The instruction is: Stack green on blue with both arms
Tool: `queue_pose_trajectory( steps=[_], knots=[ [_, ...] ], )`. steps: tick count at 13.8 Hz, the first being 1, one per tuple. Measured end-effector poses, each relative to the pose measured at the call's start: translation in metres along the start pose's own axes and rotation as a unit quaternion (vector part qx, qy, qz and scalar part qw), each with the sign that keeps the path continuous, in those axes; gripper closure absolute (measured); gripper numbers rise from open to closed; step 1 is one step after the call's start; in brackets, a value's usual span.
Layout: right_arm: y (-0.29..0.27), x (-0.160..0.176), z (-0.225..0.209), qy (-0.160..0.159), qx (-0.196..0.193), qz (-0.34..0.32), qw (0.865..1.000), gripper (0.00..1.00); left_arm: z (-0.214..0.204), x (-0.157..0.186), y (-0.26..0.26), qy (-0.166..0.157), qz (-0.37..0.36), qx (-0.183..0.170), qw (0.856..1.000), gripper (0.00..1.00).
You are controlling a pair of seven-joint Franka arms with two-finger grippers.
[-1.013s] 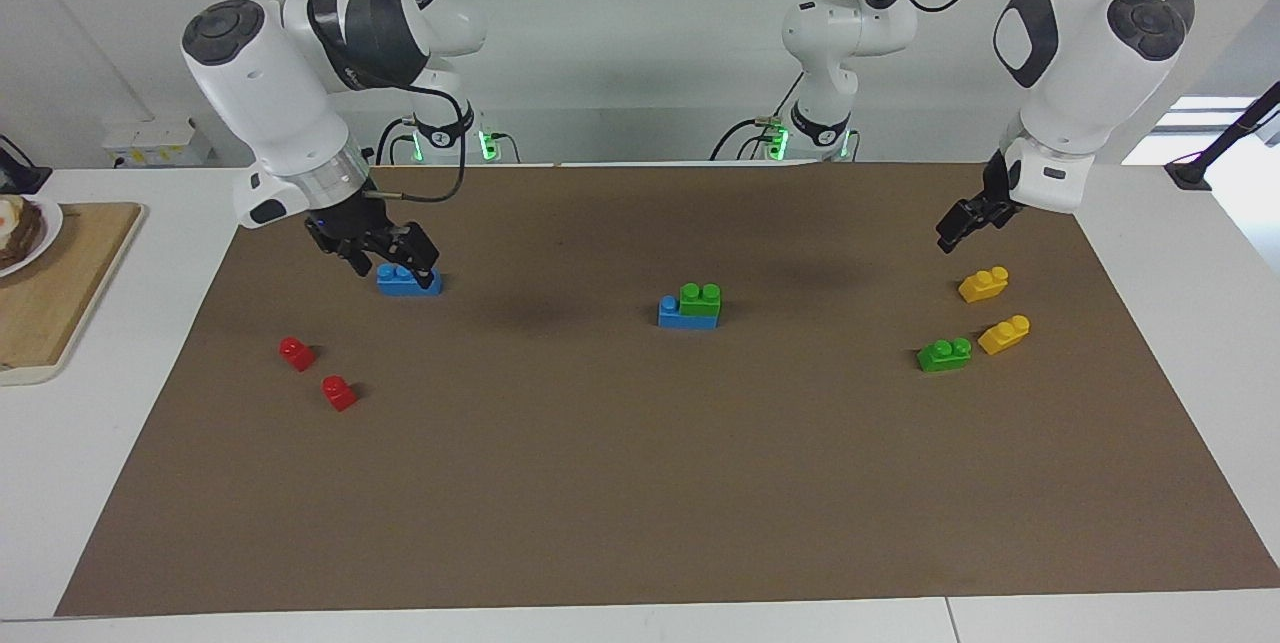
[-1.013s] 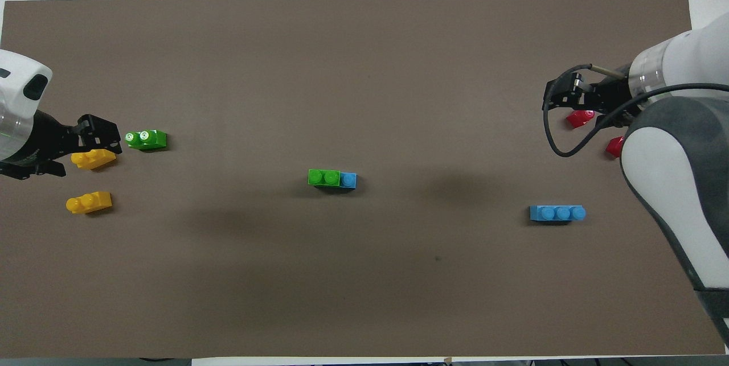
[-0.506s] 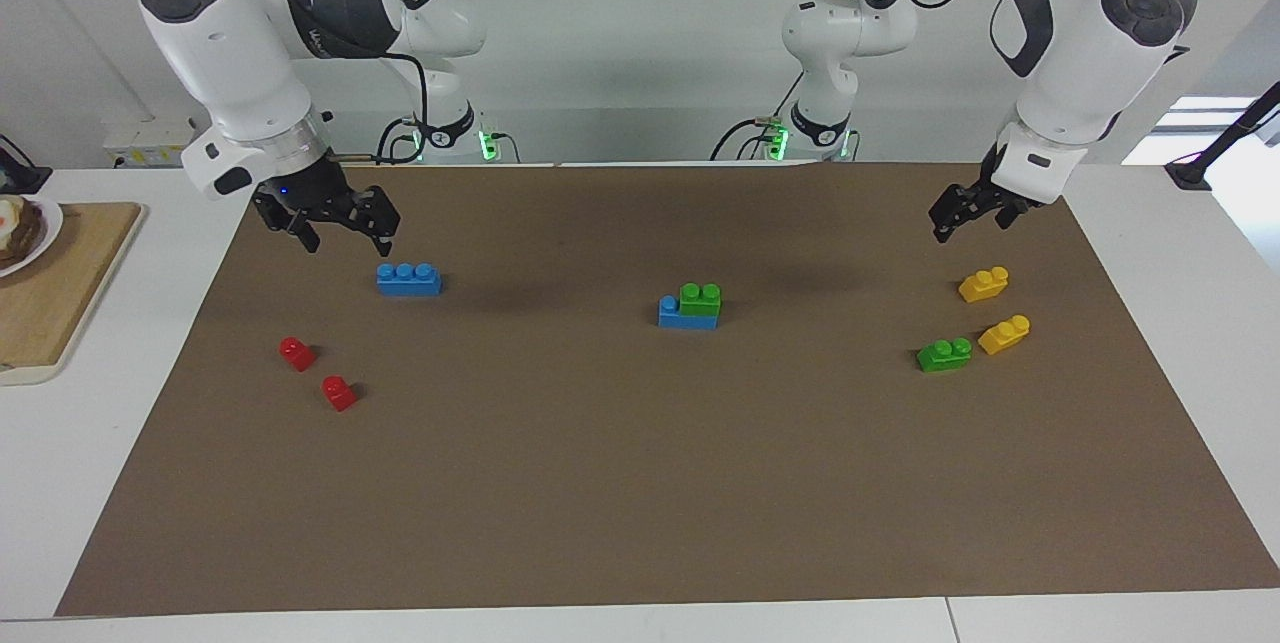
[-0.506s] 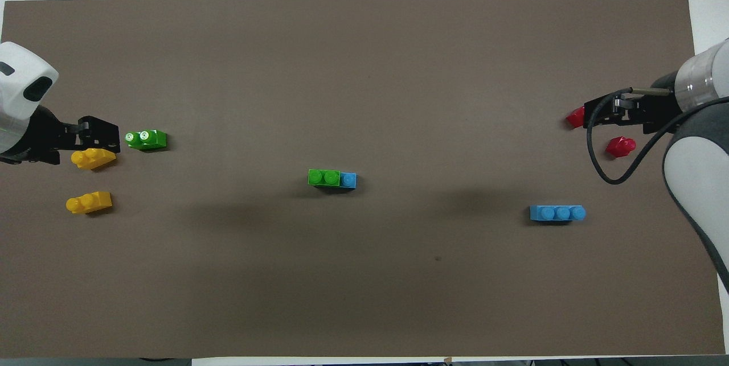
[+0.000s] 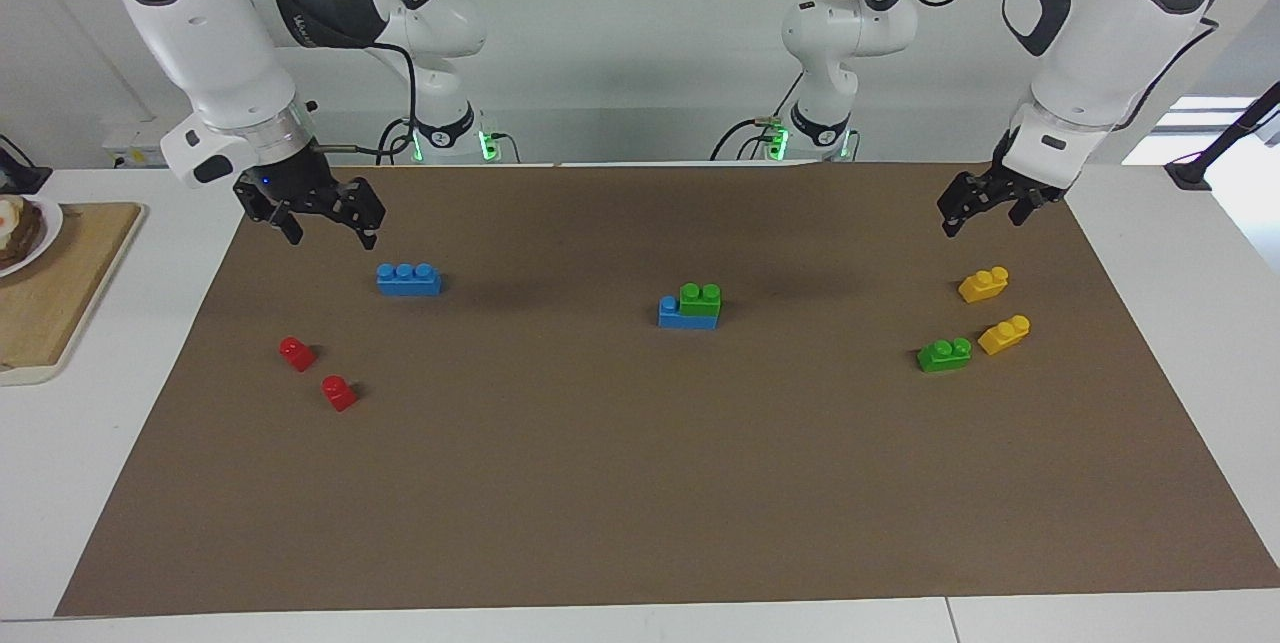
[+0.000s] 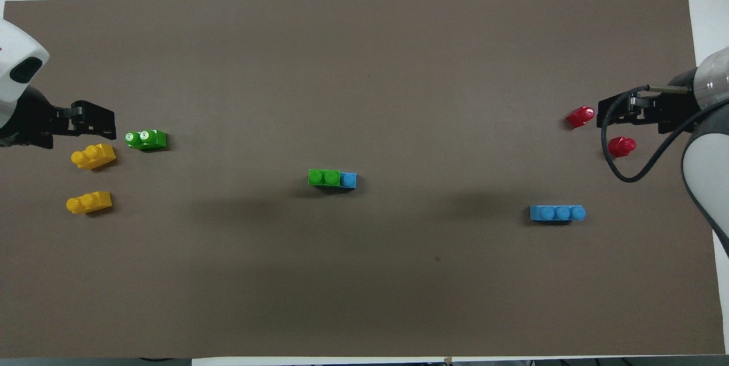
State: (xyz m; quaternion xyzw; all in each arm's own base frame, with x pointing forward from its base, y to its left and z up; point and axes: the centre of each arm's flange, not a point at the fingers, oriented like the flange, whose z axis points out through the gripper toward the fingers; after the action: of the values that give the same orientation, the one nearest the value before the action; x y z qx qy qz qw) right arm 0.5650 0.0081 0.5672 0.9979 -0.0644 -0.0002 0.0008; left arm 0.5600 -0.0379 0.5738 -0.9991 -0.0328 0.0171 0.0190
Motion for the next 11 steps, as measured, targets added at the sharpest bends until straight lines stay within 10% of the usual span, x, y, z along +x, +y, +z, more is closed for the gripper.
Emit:
queue_pose_trajectory(
  steps=[11],
  knots=[
    [0.011, 0.000, -0.005, -0.004, -0.016, 0.001, 1.000, 0.00, -0.029, -0.018, 0.019, -0.014, 0.014, -0.035, 0.999, 0.00]
  ],
)
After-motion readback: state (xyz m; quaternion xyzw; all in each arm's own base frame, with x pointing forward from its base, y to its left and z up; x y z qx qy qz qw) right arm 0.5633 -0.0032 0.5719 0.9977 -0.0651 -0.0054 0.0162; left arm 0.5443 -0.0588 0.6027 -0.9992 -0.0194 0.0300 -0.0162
